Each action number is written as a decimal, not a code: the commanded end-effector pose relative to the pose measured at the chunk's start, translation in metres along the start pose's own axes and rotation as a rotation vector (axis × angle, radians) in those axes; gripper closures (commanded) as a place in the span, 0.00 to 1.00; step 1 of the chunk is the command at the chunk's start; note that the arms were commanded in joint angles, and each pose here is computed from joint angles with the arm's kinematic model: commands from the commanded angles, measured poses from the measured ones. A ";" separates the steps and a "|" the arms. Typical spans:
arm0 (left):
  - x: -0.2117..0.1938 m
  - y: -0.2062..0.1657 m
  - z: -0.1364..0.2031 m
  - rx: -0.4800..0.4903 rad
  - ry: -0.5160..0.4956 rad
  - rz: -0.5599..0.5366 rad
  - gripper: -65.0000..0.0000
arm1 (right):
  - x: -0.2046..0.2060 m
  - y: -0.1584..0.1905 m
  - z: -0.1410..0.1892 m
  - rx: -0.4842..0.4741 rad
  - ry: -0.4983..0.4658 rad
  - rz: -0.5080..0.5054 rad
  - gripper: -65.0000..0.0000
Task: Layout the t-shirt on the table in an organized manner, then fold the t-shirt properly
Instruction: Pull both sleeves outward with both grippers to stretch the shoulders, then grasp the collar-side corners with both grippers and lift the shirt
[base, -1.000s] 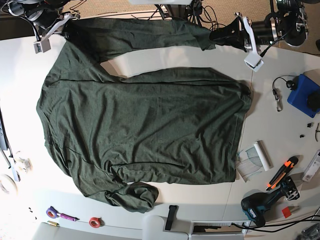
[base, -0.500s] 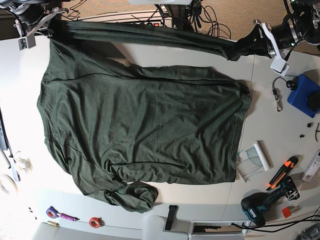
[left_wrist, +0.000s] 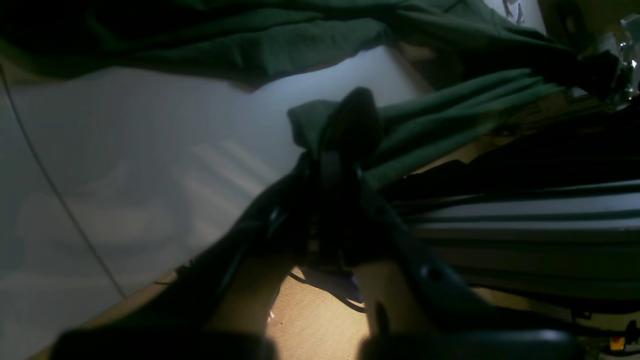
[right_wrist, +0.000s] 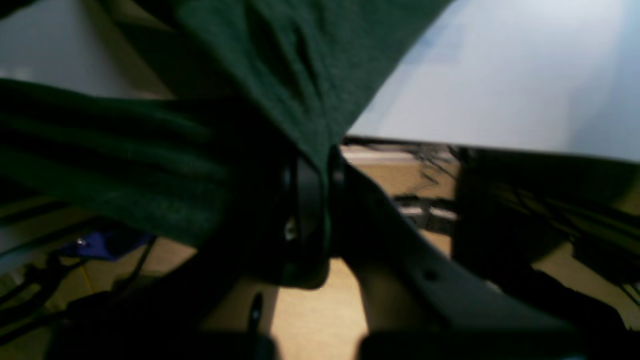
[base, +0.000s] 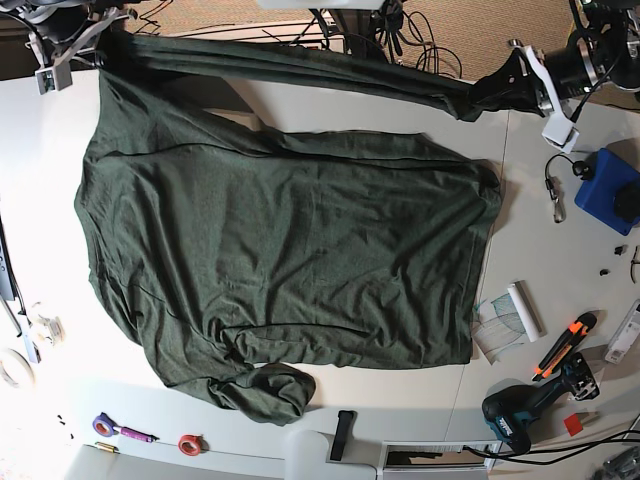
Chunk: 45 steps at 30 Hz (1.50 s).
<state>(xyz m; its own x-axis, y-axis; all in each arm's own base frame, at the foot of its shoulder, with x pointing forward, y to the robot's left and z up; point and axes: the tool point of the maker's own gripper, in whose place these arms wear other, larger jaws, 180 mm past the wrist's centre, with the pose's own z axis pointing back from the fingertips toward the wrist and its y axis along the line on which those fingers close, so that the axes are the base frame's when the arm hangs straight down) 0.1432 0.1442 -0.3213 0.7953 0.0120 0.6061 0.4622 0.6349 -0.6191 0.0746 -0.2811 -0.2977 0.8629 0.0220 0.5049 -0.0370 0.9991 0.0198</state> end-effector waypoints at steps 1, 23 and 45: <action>0.007 -0.002 0.005 -0.002 -0.016 -0.027 1.00 | -0.001 -0.008 0.005 -0.044 0.014 0.017 1.00; 0.029 0.001 0.002 -0.003 -0.056 -0.075 1.00 | 0.034 -0.005 -0.001 -0.021 -0.122 0.003 1.00; 0.128 0.014 -0.032 0.112 -0.265 -0.342 1.00 | 0.145 0.022 -0.088 -0.076 -0.323 0.136 1.00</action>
<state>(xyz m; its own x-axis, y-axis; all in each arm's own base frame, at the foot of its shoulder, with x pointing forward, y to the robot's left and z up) 0.2594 0.1293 -0.2837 0.5161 -0.0406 0.8556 0.6049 0.7244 -0.3305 0.2366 -0.2502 -0.3122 0.6830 0.1436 0.7161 -0.0928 0.9896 -0.1100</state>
